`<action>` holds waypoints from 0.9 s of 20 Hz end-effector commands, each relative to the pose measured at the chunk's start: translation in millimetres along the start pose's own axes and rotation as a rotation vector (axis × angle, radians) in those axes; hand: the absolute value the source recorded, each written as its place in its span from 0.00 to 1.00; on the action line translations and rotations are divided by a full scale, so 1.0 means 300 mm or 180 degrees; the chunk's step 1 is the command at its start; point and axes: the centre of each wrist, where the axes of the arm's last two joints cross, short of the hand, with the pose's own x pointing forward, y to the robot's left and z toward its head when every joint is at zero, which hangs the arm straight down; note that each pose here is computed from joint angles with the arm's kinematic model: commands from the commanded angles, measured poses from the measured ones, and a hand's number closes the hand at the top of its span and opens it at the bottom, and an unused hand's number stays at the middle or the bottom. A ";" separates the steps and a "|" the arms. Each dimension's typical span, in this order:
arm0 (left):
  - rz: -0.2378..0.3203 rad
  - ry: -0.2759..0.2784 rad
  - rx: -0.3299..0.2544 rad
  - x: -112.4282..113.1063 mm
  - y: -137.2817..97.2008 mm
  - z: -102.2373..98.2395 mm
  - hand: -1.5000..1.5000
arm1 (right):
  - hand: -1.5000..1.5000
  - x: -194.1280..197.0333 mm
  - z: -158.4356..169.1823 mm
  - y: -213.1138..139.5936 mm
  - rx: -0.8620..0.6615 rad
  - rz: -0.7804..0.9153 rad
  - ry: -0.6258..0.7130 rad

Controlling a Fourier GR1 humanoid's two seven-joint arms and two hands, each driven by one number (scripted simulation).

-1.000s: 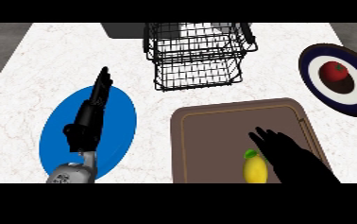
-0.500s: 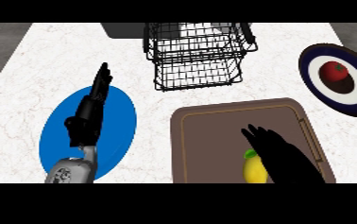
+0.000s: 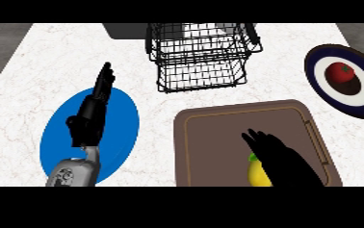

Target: Pick the lemon from the tray and place it in the tiered basket

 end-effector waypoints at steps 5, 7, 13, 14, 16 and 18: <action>-0.0023 -0.0040 0.0030 -0.054 0.000 0.016 0.50 | 1.00 -0.066 -0.015 0.074 -0.0220 -0.0170 -0.0004; -0.0004 -0.0026 0.0031 -0.033 0.032 0.008 0.50 | 1.00 -0.074 -0.082 0.095 -0.0366 0.0004 -0.0030; 0.0030 -0.0017 0.0007 0.014 0.062 -0.012 0.50 | 1.00 -0.002 -0.076 0.103 -0.0784 0.0435 -0.0148; -0.0048 -0.0050 -0.0022 -0.058 0.040 0.025 0.50 | 1.00 0.007 -0.059 0.082 -0.0774 0.0407 -0.0134; -0.0035 -0.0010 -0.0014 0.008 -0.016 0.005 0.50 | 1.00 0.133 -0.142 0.132 -0.0725 0.0521 0.0005; -0.0039 -0.0054 -0.0063 0.014 -0.037 -0.031 0.50 | 1.00 0.310 -0.156 0.078 -0.0661 0.0745 0.0240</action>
